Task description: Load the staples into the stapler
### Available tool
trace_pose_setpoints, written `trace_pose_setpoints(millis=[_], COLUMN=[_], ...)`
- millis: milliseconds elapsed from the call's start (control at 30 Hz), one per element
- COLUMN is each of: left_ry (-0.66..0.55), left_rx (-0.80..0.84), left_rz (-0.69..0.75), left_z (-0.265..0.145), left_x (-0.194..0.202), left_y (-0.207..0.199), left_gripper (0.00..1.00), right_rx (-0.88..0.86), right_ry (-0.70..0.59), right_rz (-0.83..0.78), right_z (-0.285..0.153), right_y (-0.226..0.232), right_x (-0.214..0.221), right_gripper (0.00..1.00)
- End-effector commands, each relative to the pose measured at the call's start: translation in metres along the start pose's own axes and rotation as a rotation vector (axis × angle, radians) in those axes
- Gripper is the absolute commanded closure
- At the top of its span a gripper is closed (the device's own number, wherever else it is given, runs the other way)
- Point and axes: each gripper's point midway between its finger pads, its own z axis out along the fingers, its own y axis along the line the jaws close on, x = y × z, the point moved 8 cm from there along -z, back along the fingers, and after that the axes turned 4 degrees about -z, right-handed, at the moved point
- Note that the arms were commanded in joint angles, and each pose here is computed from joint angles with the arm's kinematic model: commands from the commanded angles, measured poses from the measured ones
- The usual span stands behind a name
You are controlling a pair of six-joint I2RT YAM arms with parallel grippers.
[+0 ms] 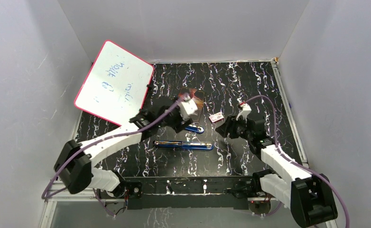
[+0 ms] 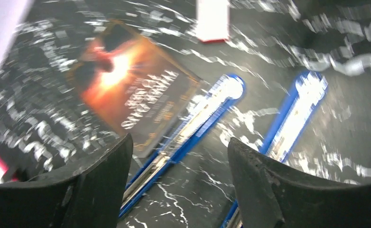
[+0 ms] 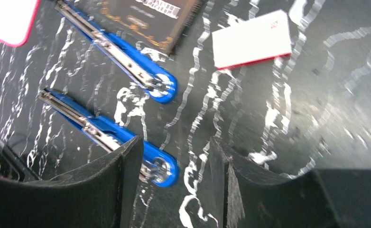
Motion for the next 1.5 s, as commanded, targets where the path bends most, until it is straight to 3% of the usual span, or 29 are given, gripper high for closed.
trace_pose_setpoints(millis=[0, 200, 267, 400, 633, 833, 1100, 1467], left_ry=[-0.211, -0.232, -0.242, -0.236, -0.21, -0.198, -0.192, -0.179], left_rx=[-0.349, -0.607, -0.64, -0.669, -0.68, -0.681, -0.686, -0.682], left_rz=[-0.366, -0.658, -0.685, -0.672, -0.655, -0.658, -0.668, -0.655], left_z=[-0.039, -0.079, -0.086, -0.092, -0.092, -0.089, -0.087, -0.083], left_x=[-0.024, -0.011, -0.007, 0.0, 0.006, 0.008, 0.008, 0.007], left_y=[0.046, 0.084, 0.089, 0.089, 0.09, 0.09, 0.091, 0.094], left_gripper=[0.23, 0.03, 0.02, 0.02, 0.02, 0.02, 0.02, 0.02], right_rx=[-0.118, -0.258, -0.277, -0.262, -0.282, -0.361, -0.399, -0.439], right_ry=[-0.096, -0.061, -0.066, -0.07, -0.225, -0.156, -0.084, -0.018], right_rz=[-0.249, -0.53, -0.584, -0.653, -0.795, -0.916, -0.899, -0.906], right_z=[0.014, 0.041, 0.049, 0.064, 0.06, 0.054, 0.063, 0.073], right_y=[0.037, 0.09, 0.099, 0.101, 0.104, 0.103, 0.1, 0.094], right_x=[-0.041, -0.042, -0.041, -0.041, -0.054, -0.045, -0.033, -0.017], right_gripper=[0.37, 0.28, 0.27, 0.25, 0.24, 0.22, 0.28, 0.28])
